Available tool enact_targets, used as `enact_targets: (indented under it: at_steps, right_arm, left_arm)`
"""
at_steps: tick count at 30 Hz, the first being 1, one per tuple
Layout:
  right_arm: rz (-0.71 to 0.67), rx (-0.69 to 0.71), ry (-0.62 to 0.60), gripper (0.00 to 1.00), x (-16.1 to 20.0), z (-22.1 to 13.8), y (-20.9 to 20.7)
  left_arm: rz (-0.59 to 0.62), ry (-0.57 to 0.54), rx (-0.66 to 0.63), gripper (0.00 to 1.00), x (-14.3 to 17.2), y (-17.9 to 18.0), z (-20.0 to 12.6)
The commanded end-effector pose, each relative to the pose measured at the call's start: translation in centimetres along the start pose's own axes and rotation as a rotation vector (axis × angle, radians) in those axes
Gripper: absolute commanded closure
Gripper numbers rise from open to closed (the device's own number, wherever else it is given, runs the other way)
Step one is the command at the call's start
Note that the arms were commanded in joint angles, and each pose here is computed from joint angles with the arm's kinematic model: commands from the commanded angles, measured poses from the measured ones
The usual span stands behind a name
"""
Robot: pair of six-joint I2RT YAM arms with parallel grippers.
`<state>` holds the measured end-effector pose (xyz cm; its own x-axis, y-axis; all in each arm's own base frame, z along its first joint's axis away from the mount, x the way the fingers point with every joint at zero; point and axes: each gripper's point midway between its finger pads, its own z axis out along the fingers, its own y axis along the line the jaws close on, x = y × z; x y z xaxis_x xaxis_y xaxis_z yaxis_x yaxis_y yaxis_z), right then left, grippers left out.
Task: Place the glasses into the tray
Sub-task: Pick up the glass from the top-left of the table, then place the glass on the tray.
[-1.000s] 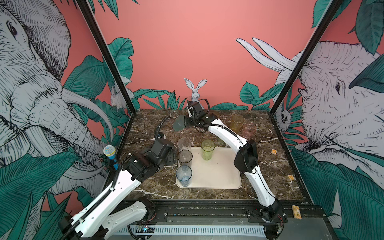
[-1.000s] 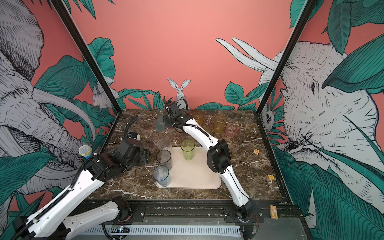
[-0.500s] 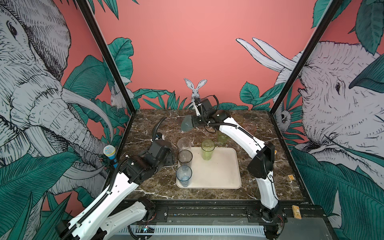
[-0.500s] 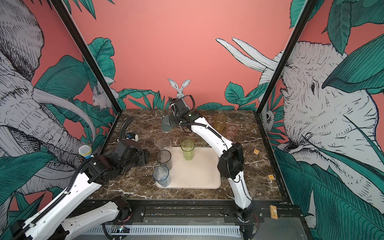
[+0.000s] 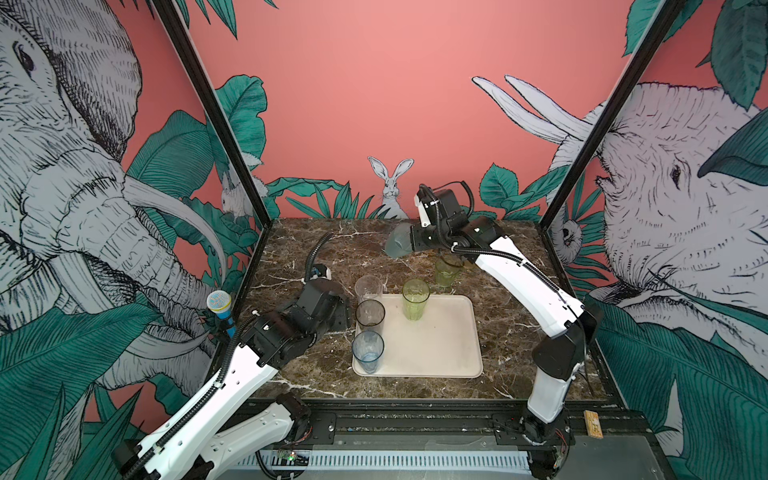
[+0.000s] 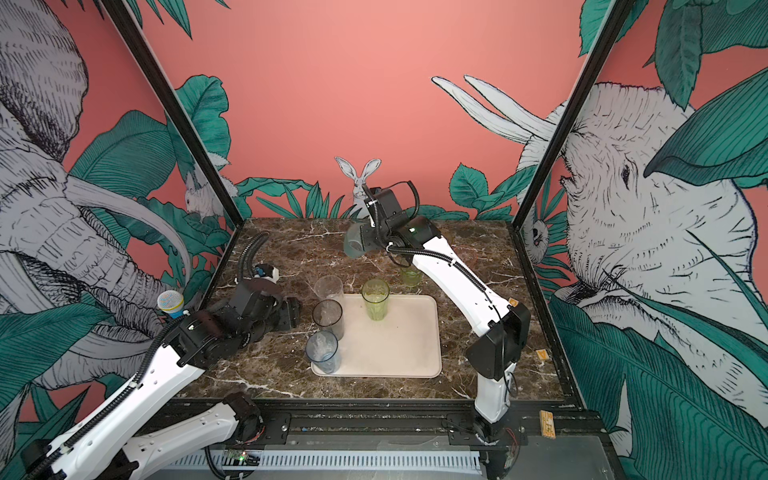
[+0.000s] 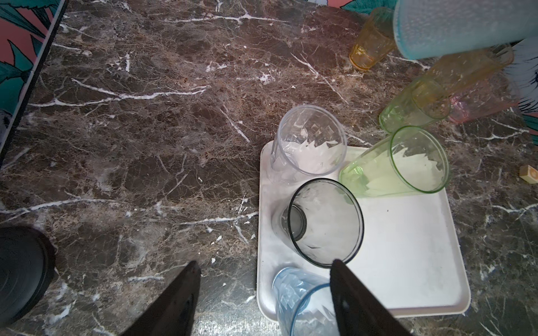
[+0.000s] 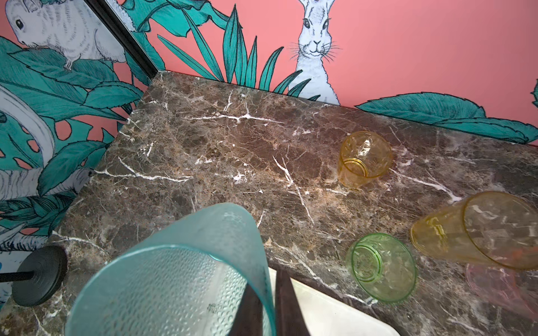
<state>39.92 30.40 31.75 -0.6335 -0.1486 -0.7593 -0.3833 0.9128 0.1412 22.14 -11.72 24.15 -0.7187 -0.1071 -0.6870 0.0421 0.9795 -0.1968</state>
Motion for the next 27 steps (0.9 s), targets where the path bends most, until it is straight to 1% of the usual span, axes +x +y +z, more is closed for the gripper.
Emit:
enact_targets:
  at_steps: [1, 10, 12, 16, 27]
  right_arm:
    - [-0.011, 0.022, -0.028, 1.0, -0.4, -2.8, -1.1]
    - [-0.024, 0.075, 0.009, 1.0, 1.8, -6.0, -4.0]
    - [-0.022, 0.089, -0.004, 1.0, 2.0, -7.5, -4.8]
    - [-0.015, 0.117, -0.013, 1.0, 2.8, -9.4, -6.3]
    - [-0.06, 0.191, 0.001, 1.0, 6.2, -13.3, -9.1]
  left_arm:
    - [-0.004, -0.007, -0.001, 0.29, 0.3, 0.5, -0.2]
    - [-0.016, -0.004, 0.008, 0.29, 0.5, 0.4, -0.3]
    - [-0.017, -0.002, 0.013, 0.29, 0.4, 0.2, -0.2]
    - [-0.017, 0.002, 0.012, 0.29, 0.4, 0.1, 0.0]
    - [-0.021, 0.004, 0.015, 0.29, 0.2, -0.3, 0.4]
